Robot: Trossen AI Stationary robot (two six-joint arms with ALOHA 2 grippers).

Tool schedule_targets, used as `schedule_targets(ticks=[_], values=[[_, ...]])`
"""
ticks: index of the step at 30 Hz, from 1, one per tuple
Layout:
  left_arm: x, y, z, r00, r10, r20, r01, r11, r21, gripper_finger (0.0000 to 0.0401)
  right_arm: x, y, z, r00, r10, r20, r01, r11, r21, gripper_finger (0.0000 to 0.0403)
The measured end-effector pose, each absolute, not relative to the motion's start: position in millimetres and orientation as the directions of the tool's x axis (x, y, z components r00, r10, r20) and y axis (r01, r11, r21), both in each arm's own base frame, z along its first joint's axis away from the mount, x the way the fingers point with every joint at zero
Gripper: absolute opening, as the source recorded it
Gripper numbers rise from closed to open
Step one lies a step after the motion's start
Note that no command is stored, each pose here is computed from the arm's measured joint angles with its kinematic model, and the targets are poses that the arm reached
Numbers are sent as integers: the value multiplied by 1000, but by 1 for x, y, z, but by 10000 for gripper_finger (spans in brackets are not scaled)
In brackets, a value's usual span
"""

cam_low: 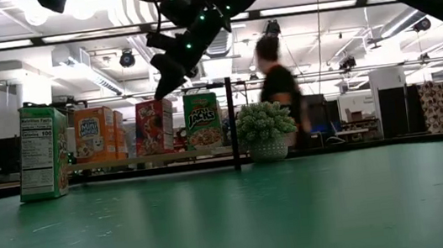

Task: Stack cereal on shelf
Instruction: Put the top red cereal box on the shelf aligned with the other red cereal box

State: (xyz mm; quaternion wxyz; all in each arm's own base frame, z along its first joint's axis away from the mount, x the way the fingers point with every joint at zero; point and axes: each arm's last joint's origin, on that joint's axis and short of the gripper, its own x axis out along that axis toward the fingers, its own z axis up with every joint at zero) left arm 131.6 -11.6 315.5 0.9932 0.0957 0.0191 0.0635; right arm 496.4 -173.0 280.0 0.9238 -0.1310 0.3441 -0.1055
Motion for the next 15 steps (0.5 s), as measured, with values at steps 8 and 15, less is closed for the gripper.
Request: schedule_targets(ticks=[8,15], values=[[132,-12,315,991,130,-26,-123,974,192,0,496,-180,280,754,-301,-584,110,934,-339,12],[132,-12,315,991,130,-26,-122,974,192,0,491,-174,288,725,-286,-626,93,942,-322,12]])
